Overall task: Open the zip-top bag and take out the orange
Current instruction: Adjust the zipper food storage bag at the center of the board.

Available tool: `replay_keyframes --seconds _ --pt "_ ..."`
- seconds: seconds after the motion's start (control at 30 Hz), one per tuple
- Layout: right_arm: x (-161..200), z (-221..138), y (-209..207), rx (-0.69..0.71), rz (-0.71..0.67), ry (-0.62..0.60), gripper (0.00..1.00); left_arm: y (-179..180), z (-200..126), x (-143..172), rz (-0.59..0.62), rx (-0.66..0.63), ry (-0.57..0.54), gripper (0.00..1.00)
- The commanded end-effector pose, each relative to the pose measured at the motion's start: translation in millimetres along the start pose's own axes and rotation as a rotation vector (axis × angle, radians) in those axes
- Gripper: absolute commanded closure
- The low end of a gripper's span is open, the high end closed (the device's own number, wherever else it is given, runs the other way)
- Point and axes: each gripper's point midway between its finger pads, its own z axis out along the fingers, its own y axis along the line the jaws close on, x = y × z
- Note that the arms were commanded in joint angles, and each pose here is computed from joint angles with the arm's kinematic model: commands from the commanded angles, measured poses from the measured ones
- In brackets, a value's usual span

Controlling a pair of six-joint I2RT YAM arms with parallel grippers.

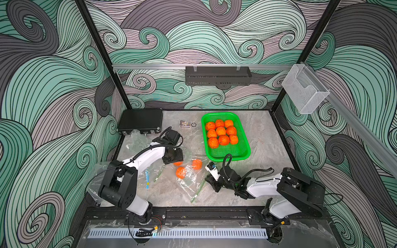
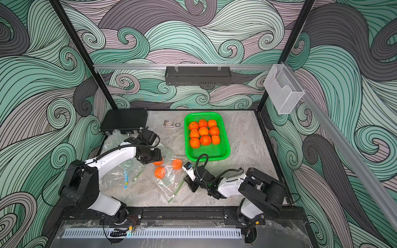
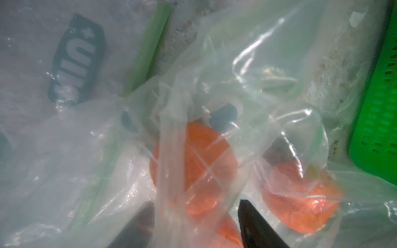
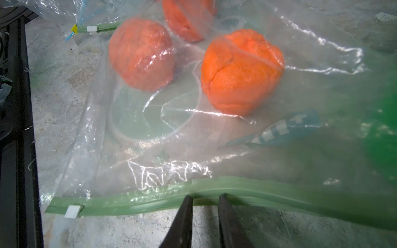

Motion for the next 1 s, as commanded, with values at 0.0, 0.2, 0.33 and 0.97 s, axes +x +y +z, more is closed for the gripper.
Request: replay_keyframes --seconds 0.0,0.2,0.33,0.97 --pt "-9.3 -1.1 -1.9 0.011 -0.007 -0.023 0.76 5.8 5.9 -23.7 -0.034 -0.053 -0.057 0.39" --pt "-8.5 0.3 -1.0 0.005 -0.008 -0.016 0.75 -4.0 9.2 -40.8 -0.045 -0.009 -0.066 0.30" --pt "-7.6 1.0 -0.4 0.001 -0.008 -0.011 0.75 -16.9 -6.3 -54.8 -0.033 0.037 -0.102 0.23" --pt "-5.4 4.2 5.5 -0.034 -0.005 0.008 0.75 -15.6 50.4 -99.2 -0.039 -0.105 -0.079 0.26"
